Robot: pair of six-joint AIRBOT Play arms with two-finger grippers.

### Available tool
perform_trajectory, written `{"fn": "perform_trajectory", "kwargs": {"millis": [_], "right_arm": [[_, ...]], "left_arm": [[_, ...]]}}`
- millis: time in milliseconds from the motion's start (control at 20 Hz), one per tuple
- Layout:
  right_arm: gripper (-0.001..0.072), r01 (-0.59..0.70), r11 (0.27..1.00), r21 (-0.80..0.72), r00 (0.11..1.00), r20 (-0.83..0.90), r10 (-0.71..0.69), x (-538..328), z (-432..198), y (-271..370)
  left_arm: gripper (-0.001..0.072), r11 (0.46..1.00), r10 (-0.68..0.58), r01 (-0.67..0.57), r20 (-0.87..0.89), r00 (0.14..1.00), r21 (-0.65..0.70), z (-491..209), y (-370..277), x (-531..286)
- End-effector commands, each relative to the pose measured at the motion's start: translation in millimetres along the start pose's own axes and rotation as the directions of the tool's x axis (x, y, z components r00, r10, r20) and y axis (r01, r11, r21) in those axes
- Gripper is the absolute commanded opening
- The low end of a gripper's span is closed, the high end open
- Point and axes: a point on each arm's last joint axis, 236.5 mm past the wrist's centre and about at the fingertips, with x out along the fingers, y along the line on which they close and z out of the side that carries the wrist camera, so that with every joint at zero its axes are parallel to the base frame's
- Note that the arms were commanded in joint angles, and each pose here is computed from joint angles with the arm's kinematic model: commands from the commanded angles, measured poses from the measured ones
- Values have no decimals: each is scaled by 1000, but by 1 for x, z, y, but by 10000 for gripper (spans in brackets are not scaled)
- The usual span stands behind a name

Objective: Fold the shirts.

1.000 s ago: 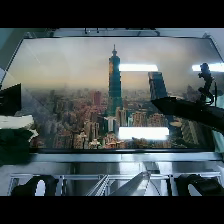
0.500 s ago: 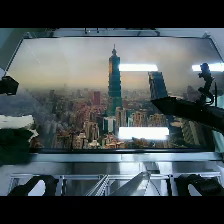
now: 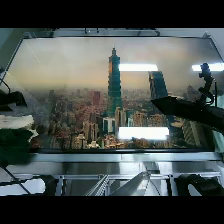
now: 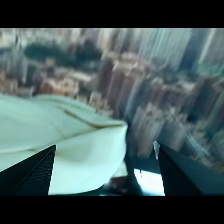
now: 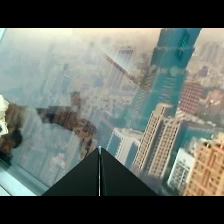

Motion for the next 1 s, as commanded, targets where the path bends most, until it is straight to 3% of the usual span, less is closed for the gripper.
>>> {"fn": "perform_trajectory", "kwargs": {"millis": [0,250,300,350,400,550,650,750,800,850,950], "right_arm": [[20,0,1000,0,1000,1,0,0,0,0],[20,0,1000,0,1000,1,0,0,0,0],[20,0,1000,1,1000,1,0,0,0,0],[20,0,1000,0,1000,1,0,0,0,0],[20,0,1000,0,1000,1,0,0,0,0],[20,0,1000,0,1000,1,0,0,0,0],[20,0,1000,0,1000,1,0,0,0,0],[20,0,1000,1,1000,1,0,0,0,0],[20,0,1000,0,1000,1,0,0,0,0],[20,0,1000,0,1000,1,0,0,0,0],[20,0,1000,0,1000,1,0,0,0,0]], "left_arm": [[720,998,47,-55,-212,976,-32,-49,29,40],[713,996,84,-84,-234,969,9,-64,30,70],[544,996,87,-85,-224,971,20,-62,27,72],[131,996,90,-85,-216,972,32,-59,24,71],[13,995,94,-85,-201,975,53,-52,19,67],[17,987,85,-74,-70,994,143,-8,-19,31],[17,957,-98,76,68,993,278,27,-97,-11],[17,838,-405,317,117,907,445,36,-210,-67],[18,736,-548,420,103,830,532,28,-265,-99],[18,630,-649,479,76,757,612,16,-312,-128],[18,530,-695,455,58,717,716,-6,-365,-157]]}}
